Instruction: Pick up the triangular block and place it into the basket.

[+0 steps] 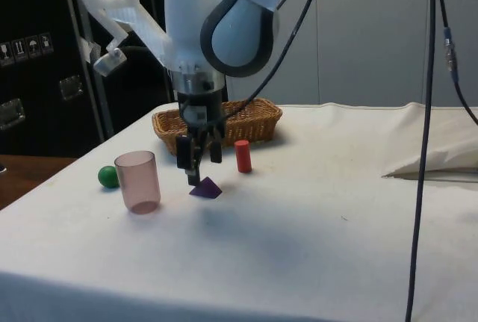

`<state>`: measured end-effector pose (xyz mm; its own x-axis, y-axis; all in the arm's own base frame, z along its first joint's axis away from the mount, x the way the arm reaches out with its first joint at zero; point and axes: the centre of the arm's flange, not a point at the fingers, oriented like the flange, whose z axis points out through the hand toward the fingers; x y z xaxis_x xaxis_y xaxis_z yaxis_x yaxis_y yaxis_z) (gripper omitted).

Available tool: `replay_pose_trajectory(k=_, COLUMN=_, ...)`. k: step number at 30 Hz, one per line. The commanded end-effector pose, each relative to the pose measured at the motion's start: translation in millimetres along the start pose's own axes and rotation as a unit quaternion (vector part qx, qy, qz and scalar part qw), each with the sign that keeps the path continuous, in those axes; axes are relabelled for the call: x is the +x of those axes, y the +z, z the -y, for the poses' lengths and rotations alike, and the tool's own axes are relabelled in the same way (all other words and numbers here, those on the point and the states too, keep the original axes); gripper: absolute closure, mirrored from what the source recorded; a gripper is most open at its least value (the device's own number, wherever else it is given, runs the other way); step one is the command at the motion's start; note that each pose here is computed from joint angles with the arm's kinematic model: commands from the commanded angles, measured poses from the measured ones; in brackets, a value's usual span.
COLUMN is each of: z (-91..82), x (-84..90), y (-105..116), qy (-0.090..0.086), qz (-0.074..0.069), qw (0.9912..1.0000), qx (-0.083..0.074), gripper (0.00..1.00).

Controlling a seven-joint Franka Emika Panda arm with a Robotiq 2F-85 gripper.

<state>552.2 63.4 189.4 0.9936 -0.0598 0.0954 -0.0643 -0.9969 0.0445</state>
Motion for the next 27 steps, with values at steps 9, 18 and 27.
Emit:
replay_pose_trajectory(k=9, z=2.6, x=2.0, y=13.2, qy=-0.001, qz=-0.007, qw=0.99998, qx=0.000, gripper=0.00)
replay_pose_trajectory(k=18, z=2.7, x=8.0, y=24.9, qy=-0.001, qz=-0.009, qw=0.99996, qx=-0.002, gripper=0.01)
replay_pose_trajectory(k=27, z=3.3, x=9.8, y=27.9, qy=-0.002, qz=-0.010, qw=0.99995, qx=-0.003, gripper=0.47)
